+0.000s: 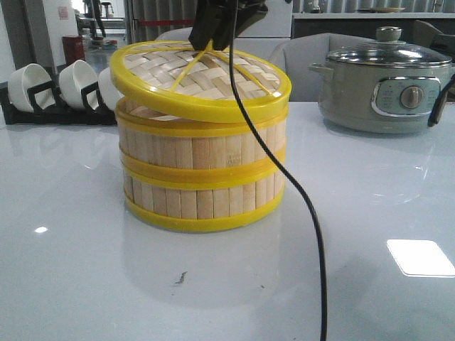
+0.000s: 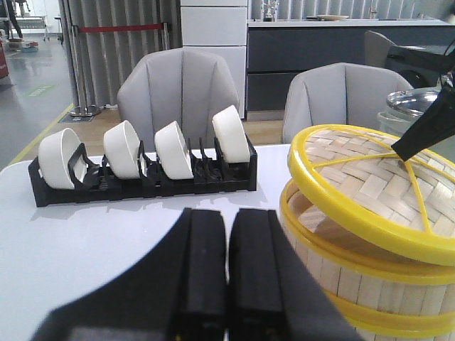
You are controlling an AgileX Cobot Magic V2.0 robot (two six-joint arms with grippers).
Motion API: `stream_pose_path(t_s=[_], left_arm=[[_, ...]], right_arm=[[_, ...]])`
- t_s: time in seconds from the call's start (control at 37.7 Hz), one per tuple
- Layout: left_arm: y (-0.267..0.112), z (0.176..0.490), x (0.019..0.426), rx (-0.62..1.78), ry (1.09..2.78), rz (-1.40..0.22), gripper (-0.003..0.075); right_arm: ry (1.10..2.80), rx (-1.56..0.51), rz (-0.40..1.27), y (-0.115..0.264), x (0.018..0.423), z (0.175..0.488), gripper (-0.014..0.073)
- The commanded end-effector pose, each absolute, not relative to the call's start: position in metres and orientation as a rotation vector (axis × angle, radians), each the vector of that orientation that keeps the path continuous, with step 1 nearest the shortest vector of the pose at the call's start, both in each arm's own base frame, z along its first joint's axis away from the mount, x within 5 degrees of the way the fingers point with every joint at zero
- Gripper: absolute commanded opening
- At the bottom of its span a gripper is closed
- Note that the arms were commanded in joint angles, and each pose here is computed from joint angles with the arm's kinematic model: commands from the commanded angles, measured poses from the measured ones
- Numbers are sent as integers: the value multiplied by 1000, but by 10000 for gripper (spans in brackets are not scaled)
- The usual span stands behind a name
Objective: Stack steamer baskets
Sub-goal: 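Lower the lid onto the top basket with the right gripper, then open the right gripper and raise it off the lid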
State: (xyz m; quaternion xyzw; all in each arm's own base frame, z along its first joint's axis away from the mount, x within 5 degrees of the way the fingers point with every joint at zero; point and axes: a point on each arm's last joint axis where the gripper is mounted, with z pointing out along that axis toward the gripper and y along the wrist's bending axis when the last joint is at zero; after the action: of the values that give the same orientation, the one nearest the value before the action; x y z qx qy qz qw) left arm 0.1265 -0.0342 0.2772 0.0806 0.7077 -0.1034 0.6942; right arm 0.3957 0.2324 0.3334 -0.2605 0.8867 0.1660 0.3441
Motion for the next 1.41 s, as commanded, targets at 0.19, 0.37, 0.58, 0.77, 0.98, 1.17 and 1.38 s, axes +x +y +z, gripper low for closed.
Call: stream_pose_path(t_s=[0.19,0.37,0.58,0.77,0.98,1.17,1.38], left_arm=[[-34,295,128,163,1465,-235,97],[-34,295,128,163,1465,-235,97],[-34,295,128,162,1465,-236,97],[-34,295,128,162,1465,-236,97],[-34,295,128,162,1465,-236,97],[-34,295,128,162,1465,-236,97],[-34,295,128,162,1465,-236,97]], right_arm=[[2133,-616,458,227,392,375,57],[2146,-618,456,229,396,368,57],[2166,-623,454,230,398,362,57],[2170,-623,452,231,400,358,57],[2180,-624,451,233,402,353,57],[2171,-618,451,233,404,352,57],[2176,-620,450,233,404,351,122]])
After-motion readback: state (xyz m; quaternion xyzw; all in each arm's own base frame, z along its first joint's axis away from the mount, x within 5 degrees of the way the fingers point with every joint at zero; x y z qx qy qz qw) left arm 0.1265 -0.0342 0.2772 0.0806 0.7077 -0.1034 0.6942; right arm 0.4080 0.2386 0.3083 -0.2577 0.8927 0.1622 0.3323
